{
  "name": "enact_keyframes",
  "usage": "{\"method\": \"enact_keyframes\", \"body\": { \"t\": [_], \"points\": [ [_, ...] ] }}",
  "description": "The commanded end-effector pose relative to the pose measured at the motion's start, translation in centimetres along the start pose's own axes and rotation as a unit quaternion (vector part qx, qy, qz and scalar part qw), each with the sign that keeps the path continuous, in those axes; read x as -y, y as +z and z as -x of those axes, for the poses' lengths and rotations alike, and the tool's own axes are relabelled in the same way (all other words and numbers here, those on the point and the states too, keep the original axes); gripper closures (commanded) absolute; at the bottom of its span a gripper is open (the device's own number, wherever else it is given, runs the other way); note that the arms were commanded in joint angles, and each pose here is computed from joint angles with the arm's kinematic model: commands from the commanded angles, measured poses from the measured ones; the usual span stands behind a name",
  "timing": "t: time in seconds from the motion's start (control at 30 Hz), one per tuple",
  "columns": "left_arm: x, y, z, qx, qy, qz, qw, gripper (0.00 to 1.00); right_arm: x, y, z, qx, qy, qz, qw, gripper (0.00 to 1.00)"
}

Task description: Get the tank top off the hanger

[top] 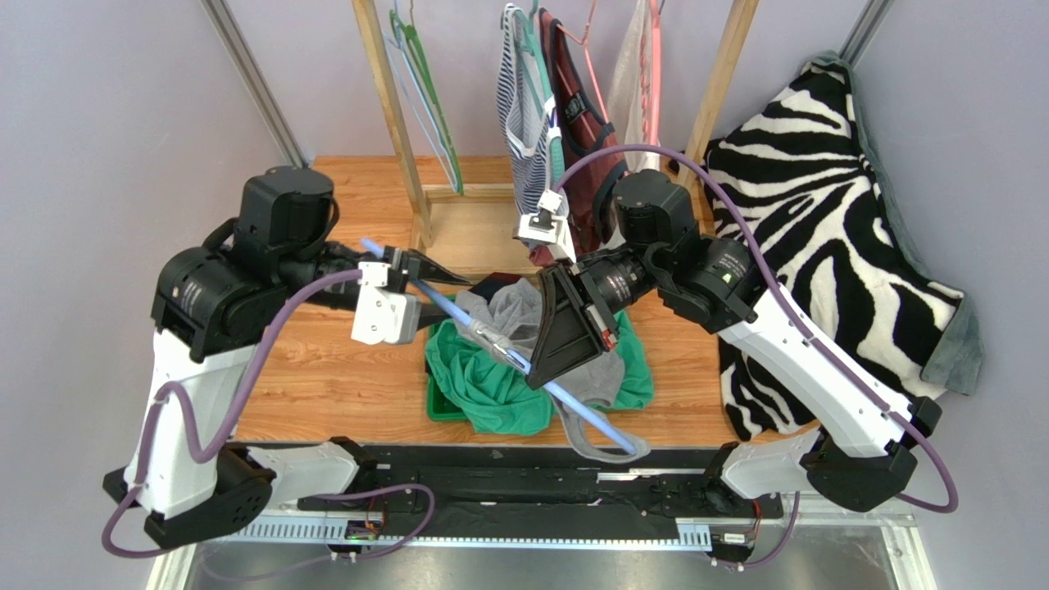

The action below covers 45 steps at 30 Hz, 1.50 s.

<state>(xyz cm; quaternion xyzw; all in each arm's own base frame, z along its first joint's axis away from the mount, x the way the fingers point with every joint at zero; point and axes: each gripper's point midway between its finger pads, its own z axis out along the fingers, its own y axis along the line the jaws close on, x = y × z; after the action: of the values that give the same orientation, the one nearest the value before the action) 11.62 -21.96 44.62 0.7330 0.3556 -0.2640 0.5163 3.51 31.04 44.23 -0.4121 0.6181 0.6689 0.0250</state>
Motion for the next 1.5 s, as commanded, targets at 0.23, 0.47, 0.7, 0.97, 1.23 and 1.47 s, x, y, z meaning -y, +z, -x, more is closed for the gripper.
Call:
{"method": "enact_keyframes", "body": {
  "t": [0.23,0.47,0.7,0.97,1.23,1.47],
  "points": [
    [3.2,-0.6,-0.9,-0.044,-0.074,-0.034,0.996,0.79,-0.5,-4.0,5.1,0.110,-0.096,-0.064,0.987,0.95],
    [1.5,-0.5,-2.1,-0.058,-0.148,0.046,0.986,1.00,0.2,-11.1,10.6,0.261,-0.202,-0.245,0.911,0.37],
    [-2.4,-2.3,-2.7,-0.070,-0.207,0.198,0.956,1.00,0.1,-16.0,10.9,0.338,-0.275,-0.386,0.813,0.24],
    [-5.5,-2.3,-0.6,-0.039,-0.198,0.218,0.955,1.00,1.6,-15.3,5.0,0.327,-0.327,-0.381,0.801,0.16],
    [-1.4,-0.4,1.5,0.006,-0.154,0.073,0.985,1.00,1.0,-15.2,4.7,0.264,-0.389,-0.397,0.788,0.14],
    [-1.4,-0.8,1.9,0.002,-0.140,0.072,0.987,1.00,2.1,-12.9,3.4,0.198,-0.373,-0.343,0.839,0.19]
  ]
}}
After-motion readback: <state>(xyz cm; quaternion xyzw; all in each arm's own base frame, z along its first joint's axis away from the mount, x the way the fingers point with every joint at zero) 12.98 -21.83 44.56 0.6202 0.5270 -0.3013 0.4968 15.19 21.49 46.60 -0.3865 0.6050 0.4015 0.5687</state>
